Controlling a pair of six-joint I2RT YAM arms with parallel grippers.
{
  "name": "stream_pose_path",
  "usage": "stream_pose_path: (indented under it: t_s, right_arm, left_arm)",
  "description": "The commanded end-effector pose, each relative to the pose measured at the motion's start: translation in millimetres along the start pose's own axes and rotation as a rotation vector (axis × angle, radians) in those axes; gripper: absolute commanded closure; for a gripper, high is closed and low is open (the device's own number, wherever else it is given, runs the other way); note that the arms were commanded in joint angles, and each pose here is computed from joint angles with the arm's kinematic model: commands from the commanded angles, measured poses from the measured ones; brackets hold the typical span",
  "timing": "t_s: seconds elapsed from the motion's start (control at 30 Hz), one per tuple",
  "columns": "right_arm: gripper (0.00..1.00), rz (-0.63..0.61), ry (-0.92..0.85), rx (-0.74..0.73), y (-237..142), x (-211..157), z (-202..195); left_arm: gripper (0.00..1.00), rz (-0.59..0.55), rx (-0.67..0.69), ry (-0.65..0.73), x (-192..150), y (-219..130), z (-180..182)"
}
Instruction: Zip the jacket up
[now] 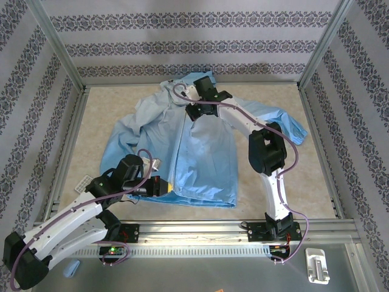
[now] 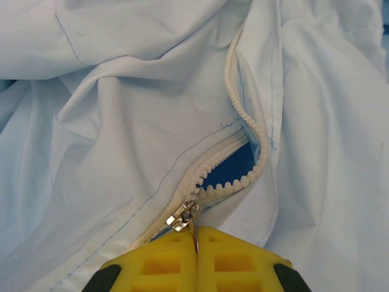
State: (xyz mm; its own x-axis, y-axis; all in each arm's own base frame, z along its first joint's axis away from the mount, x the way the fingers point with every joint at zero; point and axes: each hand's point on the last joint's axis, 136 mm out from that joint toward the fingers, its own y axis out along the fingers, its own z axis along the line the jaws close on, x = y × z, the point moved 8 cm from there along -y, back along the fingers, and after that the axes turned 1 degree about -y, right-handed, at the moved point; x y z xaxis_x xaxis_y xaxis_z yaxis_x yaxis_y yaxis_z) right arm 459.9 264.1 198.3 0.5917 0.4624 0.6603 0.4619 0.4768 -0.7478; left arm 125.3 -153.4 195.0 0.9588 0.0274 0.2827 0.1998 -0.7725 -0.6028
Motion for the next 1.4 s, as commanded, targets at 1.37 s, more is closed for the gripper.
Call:
stream_pose_path:
  t_s: [1.37]
  right_arm:
    - [1.0,-0.225,0.034,-0.262,5.6,53.8,-131.9]
  left_arm:
    - [1.0,0.258,0.018,0.013,-47.0,1.0,-11.6]
